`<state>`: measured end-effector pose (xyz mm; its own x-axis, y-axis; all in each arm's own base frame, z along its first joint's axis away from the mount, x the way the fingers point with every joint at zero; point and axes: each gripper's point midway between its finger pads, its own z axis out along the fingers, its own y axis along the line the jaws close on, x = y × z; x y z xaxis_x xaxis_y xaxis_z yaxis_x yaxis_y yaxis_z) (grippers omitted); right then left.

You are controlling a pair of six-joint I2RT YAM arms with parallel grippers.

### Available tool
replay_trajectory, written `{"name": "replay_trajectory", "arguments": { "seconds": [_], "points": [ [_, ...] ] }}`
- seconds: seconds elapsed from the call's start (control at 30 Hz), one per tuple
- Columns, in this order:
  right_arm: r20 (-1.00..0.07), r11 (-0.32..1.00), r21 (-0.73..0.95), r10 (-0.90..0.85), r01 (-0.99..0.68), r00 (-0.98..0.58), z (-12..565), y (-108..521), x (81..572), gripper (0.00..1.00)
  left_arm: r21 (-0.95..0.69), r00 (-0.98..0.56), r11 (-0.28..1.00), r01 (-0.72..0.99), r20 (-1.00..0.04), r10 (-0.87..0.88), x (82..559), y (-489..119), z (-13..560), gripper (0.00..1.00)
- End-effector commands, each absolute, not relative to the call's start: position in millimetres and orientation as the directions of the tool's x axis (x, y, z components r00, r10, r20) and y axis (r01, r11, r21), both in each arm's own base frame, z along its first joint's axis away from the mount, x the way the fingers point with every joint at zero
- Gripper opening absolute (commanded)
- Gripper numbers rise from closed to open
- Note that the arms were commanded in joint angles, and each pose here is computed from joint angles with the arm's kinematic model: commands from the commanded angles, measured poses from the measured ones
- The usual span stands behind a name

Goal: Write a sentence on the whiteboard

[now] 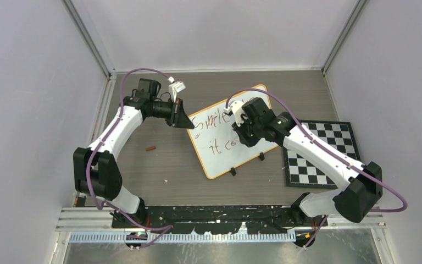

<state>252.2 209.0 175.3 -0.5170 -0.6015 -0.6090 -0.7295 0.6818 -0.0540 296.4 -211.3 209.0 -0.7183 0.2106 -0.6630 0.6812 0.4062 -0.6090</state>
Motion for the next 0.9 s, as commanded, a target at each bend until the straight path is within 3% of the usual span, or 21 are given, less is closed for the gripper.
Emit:
{"name": "replay_trajectory", "arguments": {
  "seconds": [0.0,0.4,0.87],
  "points": [
    [-0.632,0.689,-0.087,-0.597,-0.720,-0.495,179.5,212.2,265.5,0.00,-0.547,-0.681,0.449,0.706,-0.698,0.220,303.4,-204.4,213.6,0.00],
    [-0.611,0.746,-0.120,-0.575,-0.655,-0.543,170.1,191.4,281.0,0.00,-0.551,-0.684,0.448,0.704,-0.696,0.219,304.3,-204.9,212.1,0.00],
    [-0.570,0.705,-0.051,-0.602,-0.707,-0.559,154.3,197.1,263.5,0.00,-0.554,-0.687,0.448,0.702,-0.693,0.219,305.7,-205.7,210.7,0.00]
  ]
}}
